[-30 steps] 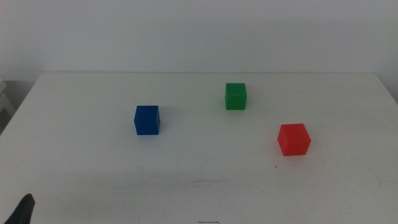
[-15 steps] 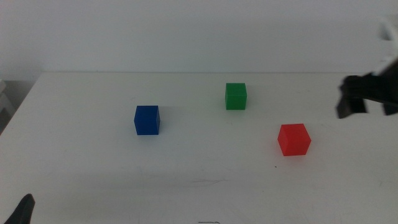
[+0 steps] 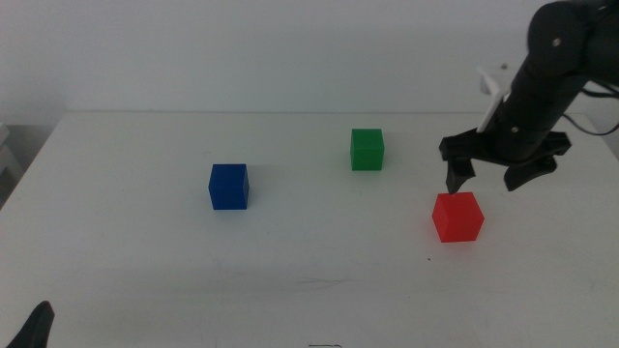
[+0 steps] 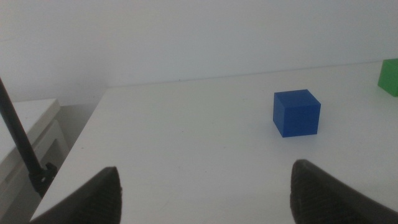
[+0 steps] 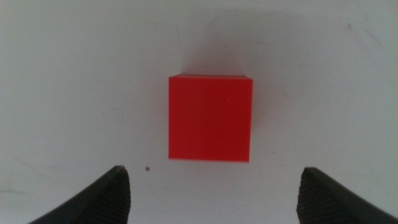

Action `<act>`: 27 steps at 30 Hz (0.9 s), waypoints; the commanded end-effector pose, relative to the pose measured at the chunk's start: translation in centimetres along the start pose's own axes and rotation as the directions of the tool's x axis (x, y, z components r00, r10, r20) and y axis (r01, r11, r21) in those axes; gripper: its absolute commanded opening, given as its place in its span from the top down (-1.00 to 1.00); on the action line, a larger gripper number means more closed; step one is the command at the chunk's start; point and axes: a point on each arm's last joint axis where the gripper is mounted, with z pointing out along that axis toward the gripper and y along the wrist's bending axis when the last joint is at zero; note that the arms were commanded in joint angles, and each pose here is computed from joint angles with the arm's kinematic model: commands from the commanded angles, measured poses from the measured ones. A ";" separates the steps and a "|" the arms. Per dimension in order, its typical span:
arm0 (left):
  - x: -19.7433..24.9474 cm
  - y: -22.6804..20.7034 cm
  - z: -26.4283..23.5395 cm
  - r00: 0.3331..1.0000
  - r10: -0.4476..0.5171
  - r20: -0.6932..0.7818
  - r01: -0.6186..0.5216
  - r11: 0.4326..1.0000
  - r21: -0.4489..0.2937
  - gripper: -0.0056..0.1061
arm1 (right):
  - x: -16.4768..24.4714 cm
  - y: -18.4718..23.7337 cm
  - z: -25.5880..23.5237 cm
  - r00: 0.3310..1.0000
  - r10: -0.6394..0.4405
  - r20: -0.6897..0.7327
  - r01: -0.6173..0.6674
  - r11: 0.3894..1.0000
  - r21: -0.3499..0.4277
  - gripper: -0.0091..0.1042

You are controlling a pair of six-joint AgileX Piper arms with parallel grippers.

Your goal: Stack red cubes first, then green, then blue cubes in a specific spot.

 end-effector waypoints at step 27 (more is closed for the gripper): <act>-1.0 0.0 -0.2 0.994 -0.007 0.107 0.007 1.000 -0.002 -0.75 | -2.4 0.6 5.4 0.998 -0.050 0.025 0.050 0.999 0.008 -0.38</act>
